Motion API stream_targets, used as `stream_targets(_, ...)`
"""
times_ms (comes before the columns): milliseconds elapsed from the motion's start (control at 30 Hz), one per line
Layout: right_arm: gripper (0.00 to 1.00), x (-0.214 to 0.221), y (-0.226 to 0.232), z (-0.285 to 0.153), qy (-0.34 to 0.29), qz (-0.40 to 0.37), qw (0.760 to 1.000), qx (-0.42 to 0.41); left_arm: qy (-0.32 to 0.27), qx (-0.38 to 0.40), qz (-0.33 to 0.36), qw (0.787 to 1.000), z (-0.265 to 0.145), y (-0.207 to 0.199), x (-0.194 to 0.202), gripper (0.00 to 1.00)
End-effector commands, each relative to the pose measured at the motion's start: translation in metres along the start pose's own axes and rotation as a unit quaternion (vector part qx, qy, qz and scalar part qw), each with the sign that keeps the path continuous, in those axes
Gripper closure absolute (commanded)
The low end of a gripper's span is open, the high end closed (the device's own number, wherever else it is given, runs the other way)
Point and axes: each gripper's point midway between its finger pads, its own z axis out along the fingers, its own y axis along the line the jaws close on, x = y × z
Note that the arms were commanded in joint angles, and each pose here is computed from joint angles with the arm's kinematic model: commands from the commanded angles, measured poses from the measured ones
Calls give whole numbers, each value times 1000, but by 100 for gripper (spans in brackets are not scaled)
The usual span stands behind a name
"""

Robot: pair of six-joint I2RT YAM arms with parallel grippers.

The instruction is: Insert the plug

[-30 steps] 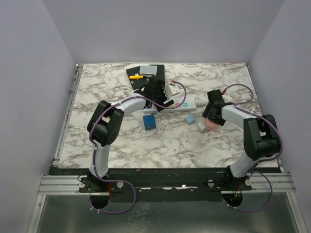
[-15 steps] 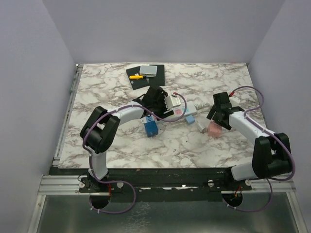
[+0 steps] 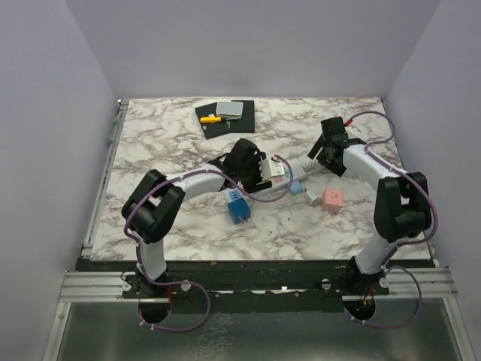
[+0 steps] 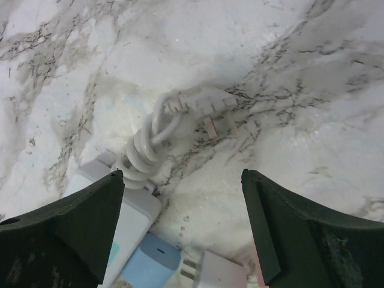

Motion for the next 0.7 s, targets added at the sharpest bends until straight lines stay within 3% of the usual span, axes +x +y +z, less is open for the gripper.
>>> stream_targets(0,14,6,18,23,29,26,999,-1,96,103,-29,990,4,-69,61,29)
stream_targets(200,18,19,15,47,49,35,998,29,91,100,-27,990,3,-69,58,31)
stream_targets(333,30,28,-2,49,48,31,997,57,93,105,-23,990,1,-73,61,31)
stream_targets(533,46,44,-50,25,27,36,993,106,91,118,-20,989,-5,-85,64,32)
stream_targets(667,47,61,-76,6,29,43,992,115,86,132,-19,987,-9,-99,62,32)
